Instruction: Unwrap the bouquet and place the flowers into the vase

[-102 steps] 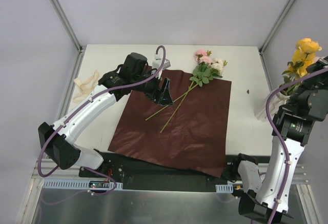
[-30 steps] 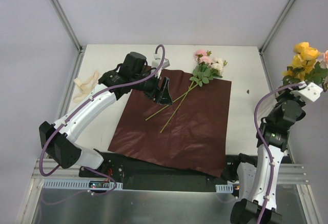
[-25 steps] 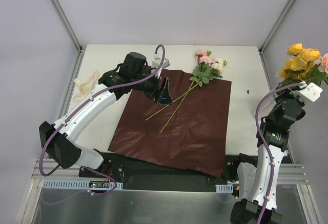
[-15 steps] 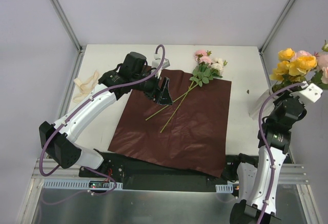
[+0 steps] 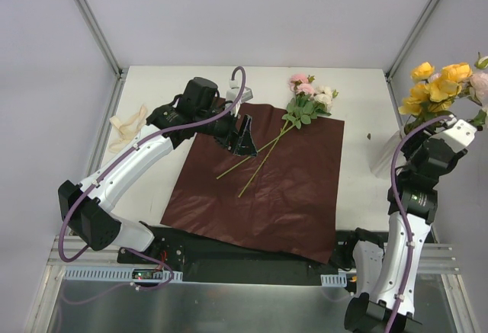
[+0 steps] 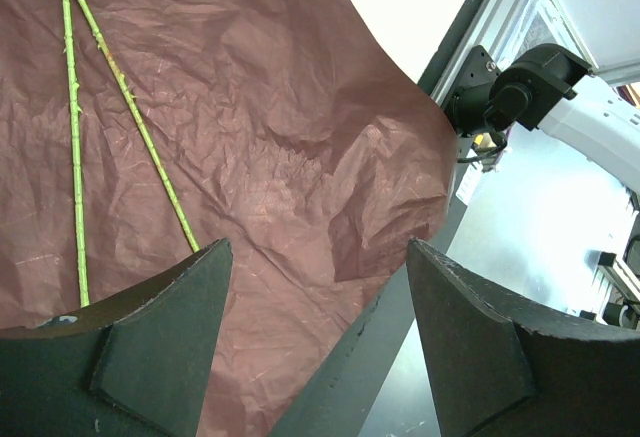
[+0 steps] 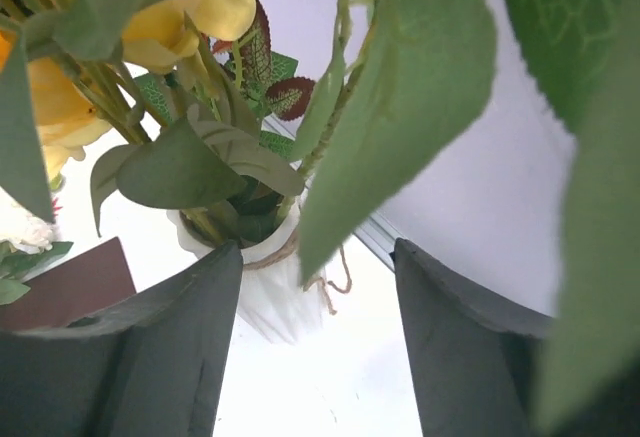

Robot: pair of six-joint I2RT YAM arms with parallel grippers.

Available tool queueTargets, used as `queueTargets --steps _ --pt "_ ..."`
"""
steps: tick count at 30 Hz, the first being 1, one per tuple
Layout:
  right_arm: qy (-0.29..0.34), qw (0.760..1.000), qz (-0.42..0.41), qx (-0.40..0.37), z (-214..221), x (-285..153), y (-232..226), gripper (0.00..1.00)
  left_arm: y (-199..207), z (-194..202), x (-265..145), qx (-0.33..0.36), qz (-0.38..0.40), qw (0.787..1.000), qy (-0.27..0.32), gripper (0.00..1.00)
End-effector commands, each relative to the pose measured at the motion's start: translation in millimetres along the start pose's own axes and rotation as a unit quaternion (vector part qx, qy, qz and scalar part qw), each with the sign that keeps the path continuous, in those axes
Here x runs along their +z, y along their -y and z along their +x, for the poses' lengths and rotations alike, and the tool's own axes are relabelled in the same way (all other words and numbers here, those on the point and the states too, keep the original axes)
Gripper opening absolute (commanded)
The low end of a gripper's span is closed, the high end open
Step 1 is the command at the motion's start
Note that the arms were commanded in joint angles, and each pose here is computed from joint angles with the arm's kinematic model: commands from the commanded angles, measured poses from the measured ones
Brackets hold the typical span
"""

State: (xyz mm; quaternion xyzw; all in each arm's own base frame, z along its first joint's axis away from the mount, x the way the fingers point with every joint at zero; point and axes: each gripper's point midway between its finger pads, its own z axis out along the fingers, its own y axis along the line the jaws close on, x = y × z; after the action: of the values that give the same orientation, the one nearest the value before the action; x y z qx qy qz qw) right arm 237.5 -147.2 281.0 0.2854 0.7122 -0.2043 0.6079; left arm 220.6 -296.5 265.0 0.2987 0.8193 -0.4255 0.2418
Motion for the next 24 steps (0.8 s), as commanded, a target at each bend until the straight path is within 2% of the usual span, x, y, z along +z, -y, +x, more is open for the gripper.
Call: queueTargets --steps 1,4,7,18,20,21,23,24 --pt "0.0 1.0 0.001 0.014 -16.1 -10.6 1.9 0.73 5.4 -5.8 -6.2 0.01 0.01 1.0 0.014 0.7" --pt "-0.035 0.999 0.005 0.025 -2.7 -16.9 2.9 0.85 4.7 -4.7 -4.4 0.008 0.011 1.0 0.01 0.71" --pt "-0.057 0.998 -0.005 0.041 7.2 -25.6 0.3 0.91 2.1 -4.0 -2.9 0.008 0.007 1.0 0.009 0.71" --pt "-0.126 0.988 -0.055 0.072 39.9 -71.0 -9.3 0.93 -18.0 2.1 10.6 -0.002 -0.018 1.0 -0.008 0.72" --pt "-0.163 0.978 -0.074 0.108 59.9 -77.6 -21.1 0.93 -23.0 3.3 13.2 -0.003 -0.025 1.0 -0.011 0.72" --pt "-0.182 0.969 -0.113 0.123 67.6 -84.5 -35.7 0.93 -24.5 4.1 14.2 -0.004 -0.027 1.0 -0.013 0.73" --pt "-0.225 0.95 -0.16 0.148 92.8 -90.5 -56.9 0.93 -30.7 5.9 17.1 -0.006 -0.036 0.999 -0.017 0.73" --pt "-0.253 0.931 -0.199 0.17 101.1 -100.3 -73.6 0.93 -32.9 6.7 18.2 -0.006 -0.039 0.999 -0.019 0.73"
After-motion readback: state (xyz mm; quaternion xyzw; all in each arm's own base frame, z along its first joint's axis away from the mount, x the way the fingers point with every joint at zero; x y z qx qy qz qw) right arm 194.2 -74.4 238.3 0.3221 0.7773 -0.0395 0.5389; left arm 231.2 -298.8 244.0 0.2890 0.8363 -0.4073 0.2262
